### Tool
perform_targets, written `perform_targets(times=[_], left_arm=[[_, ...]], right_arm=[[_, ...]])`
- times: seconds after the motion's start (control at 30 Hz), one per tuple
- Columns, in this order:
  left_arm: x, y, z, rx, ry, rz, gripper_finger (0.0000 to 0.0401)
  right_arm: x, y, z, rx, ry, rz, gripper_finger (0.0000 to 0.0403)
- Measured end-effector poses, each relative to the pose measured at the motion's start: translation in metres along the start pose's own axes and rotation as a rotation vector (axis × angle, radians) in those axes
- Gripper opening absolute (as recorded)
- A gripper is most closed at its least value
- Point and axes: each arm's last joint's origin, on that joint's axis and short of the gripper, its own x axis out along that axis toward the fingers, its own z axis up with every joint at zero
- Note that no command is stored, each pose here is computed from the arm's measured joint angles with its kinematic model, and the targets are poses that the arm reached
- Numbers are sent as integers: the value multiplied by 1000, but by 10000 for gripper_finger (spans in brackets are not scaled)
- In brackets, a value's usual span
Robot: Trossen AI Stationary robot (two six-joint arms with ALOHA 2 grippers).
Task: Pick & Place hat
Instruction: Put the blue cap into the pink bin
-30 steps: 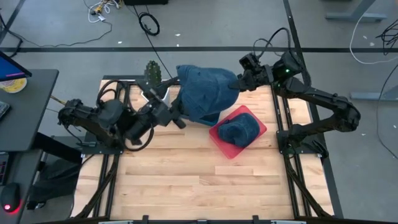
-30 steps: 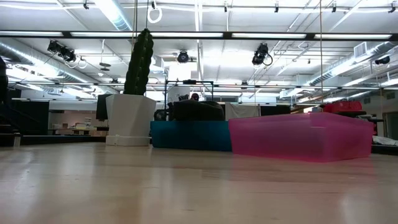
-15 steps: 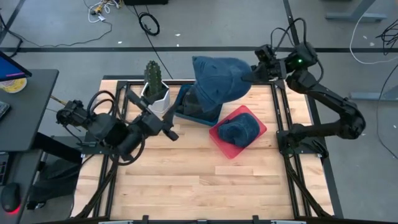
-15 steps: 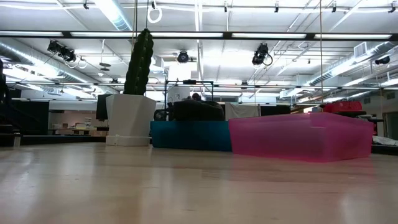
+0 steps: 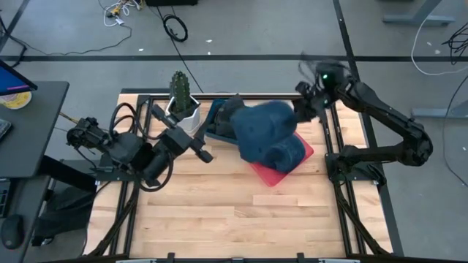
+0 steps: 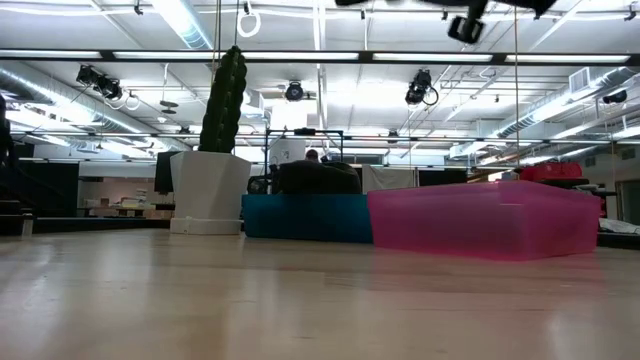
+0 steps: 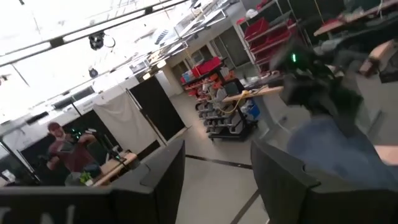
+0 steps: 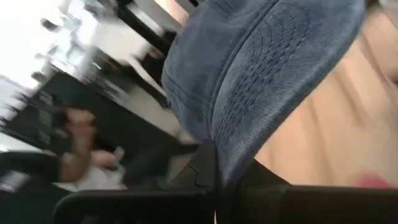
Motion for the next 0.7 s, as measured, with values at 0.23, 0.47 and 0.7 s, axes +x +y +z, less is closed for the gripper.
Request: perform_targets(times=[0.23, 0.47, 0.7], left_arm=[[6, 1, -2, -29, 10, 17, 181], [16, 3, -4, -60, 24, 48, 181], [18, 0, -8, -39, 36, 44, 181]], right_arm=[[-6, -16, -37, -48, 198, -310, 4], [-10, -21, -46, -117, 297, -488, 4], [-7, -38, -69, 17, 368, -498, 4]])
